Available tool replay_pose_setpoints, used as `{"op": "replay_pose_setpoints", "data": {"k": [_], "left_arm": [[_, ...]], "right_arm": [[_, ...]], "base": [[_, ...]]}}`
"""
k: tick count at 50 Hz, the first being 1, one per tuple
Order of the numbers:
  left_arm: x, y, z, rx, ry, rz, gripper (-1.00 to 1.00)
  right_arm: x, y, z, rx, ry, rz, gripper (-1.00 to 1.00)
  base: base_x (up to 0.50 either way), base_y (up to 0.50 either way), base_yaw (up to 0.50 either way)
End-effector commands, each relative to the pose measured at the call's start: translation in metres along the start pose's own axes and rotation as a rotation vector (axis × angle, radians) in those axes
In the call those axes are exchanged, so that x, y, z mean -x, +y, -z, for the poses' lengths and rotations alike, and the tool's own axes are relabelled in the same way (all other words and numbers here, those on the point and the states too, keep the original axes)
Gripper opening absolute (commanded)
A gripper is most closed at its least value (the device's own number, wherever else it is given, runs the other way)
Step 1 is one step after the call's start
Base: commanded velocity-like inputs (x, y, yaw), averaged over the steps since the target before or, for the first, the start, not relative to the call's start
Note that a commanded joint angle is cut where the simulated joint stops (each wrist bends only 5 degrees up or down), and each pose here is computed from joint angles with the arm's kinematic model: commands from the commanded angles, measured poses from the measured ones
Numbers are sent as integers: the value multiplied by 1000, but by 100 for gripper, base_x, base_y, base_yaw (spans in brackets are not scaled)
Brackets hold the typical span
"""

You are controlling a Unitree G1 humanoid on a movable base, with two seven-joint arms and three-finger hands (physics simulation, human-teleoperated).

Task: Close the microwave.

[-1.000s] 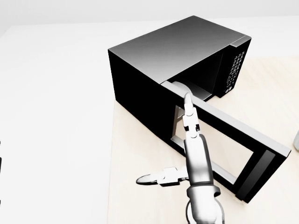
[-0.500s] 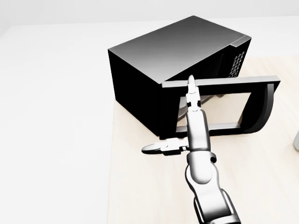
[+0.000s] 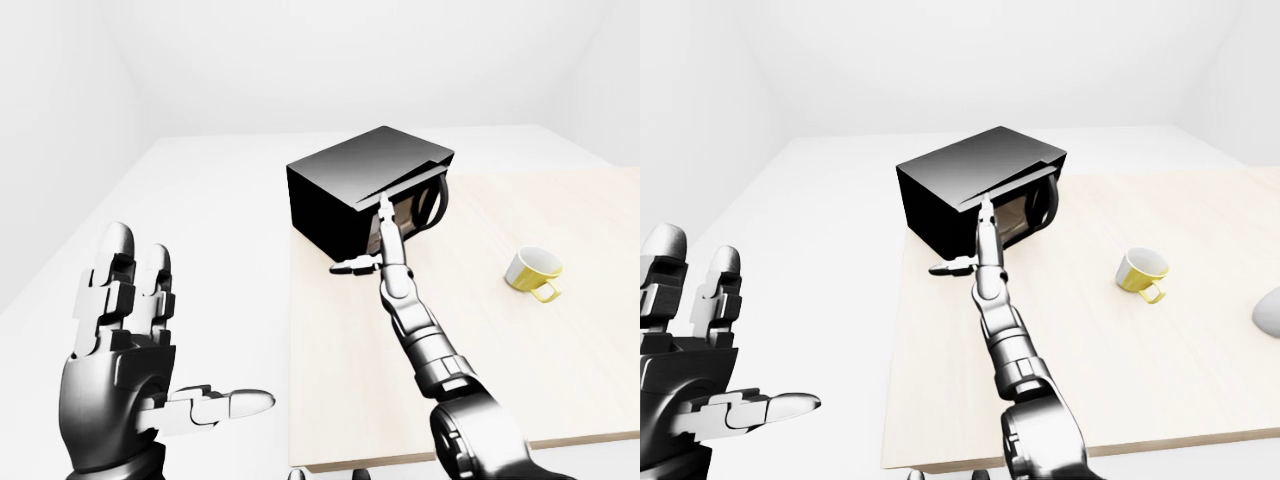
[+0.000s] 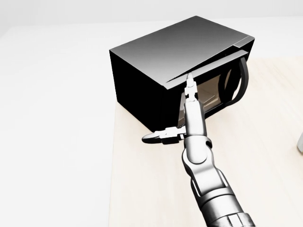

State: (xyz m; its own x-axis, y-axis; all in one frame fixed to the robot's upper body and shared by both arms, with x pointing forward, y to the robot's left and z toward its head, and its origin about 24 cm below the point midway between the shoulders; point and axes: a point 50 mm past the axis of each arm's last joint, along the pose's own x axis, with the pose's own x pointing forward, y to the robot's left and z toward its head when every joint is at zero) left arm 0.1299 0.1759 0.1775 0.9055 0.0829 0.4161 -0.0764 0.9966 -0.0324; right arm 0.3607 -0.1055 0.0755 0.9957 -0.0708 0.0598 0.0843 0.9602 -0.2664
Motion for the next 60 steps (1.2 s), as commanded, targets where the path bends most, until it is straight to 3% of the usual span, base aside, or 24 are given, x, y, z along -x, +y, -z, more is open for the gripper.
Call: {"op": "replay_pose_setpoints", "data": {"k": [1, 17, 30, 38, 40, 45, 47, 52, 60], "left_arm": [[-1, -1, 1, 2, 4, 1, 100], [0, 0, 0, 0, 3, 0, 100], [0, 0, 1, -2, 6, 1, 100], [0, -1, 1, -5, 6, 4, 100], [-1, -1, 1, -5, 7, 2, 100], [1, -3, 2, -9, 11, 9, 100], [0, -2, 2, -8, 9, 7, 100], [1, -3, 3, -9, 13, 10, 100], [0, -4, 2, -5, 6, 13, 100]], "right_arm": [[-12, 7, 6, 9, 91, -12, 100], [-19, 21, 4, 49, 156, -46, 100], [-22, 21, -5, 47, 122, -36, 100], [-17, -2, -21, 3, -30, 13, 100], [-4, -9, -27, 6, -115, 19, 100], [27, -29, -26, 3, -120, 41, 100], [46, -37, -29, -38, -149, 33, 100], [99, -56, -44, 4, -268, 63, 100], [134, -79, -55, -13, -323, 121, 100]], "base": [[0, 0, 0], [1, 0, 0], [1, 0, 0], [1, 0, 0], [0, 0, 0], [0, 0, 0], [0, 0, 0], [0, 0, 0], [0, 0, 0]]}}
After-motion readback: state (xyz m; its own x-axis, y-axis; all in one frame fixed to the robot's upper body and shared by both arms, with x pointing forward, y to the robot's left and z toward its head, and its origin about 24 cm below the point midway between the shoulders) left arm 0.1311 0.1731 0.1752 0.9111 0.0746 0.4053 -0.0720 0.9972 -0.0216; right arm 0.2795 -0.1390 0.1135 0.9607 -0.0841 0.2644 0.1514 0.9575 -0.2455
